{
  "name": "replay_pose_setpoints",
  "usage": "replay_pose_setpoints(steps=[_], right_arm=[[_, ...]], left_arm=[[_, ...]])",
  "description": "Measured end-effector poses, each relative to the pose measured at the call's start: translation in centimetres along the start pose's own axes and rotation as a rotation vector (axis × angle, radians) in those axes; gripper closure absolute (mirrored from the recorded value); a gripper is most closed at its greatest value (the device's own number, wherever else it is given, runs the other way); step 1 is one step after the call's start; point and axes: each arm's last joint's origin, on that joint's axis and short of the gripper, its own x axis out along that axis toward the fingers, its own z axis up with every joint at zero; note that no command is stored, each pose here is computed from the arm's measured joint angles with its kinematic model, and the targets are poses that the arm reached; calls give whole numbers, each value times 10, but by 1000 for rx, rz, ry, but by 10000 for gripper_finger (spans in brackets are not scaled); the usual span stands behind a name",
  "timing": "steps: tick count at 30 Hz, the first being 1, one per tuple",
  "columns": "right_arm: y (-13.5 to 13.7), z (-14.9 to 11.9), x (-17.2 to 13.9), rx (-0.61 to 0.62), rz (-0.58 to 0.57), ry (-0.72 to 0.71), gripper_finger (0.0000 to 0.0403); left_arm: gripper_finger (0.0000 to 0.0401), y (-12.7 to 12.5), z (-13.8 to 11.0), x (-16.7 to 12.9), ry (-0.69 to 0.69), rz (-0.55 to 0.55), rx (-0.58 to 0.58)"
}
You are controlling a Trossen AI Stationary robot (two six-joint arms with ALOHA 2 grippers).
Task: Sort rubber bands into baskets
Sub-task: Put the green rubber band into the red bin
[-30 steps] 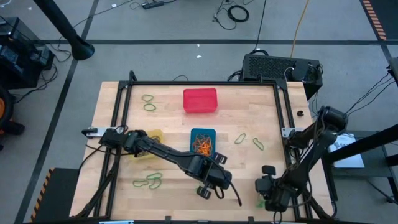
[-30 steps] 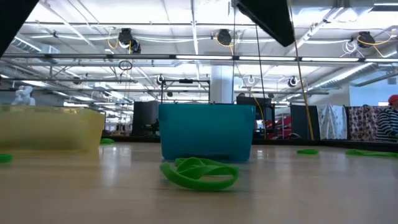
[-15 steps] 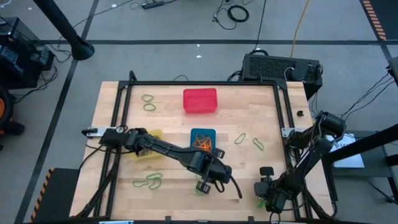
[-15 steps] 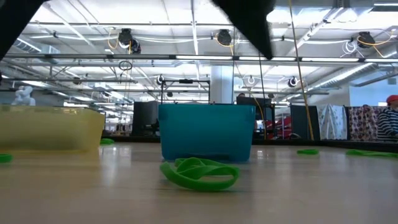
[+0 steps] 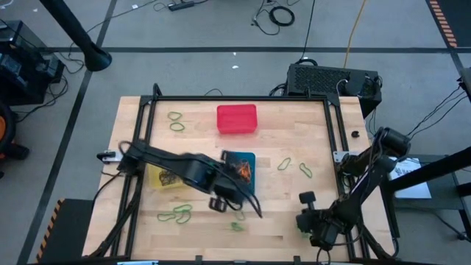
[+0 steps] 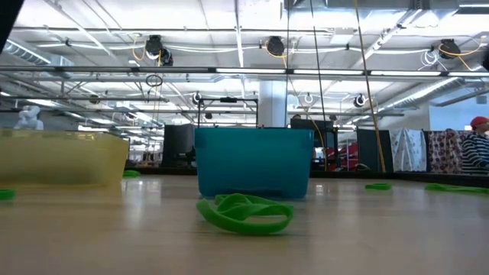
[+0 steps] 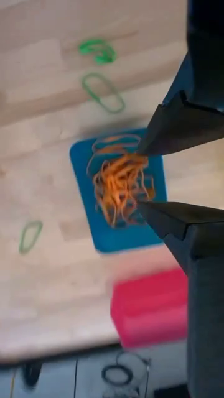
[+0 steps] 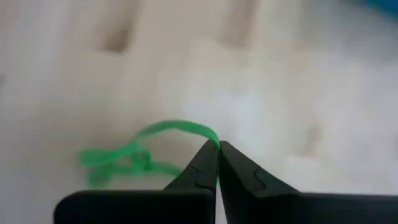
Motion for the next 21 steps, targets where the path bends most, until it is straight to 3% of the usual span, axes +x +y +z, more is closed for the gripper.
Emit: replay_pose_setpoints(steps=[5, 10, 16, 21], right_arm=[[-15, 14, 3, -35, -173, -135, 401], [-31, 30, 7, -46, -379, -276, 402], [-59, 48, 12, -58, -650, -348, 402], [-73, 54, 17, -24, -681, -316, 402]], left_arm=[[264, 23, -23, -33, -27, 92, -43], [264, 53, -66, -52, -26, 262, -127], [264, 94, -119, -45, -213, 402, -286], [264, 106, -156, -25, -347, 395, -320]])
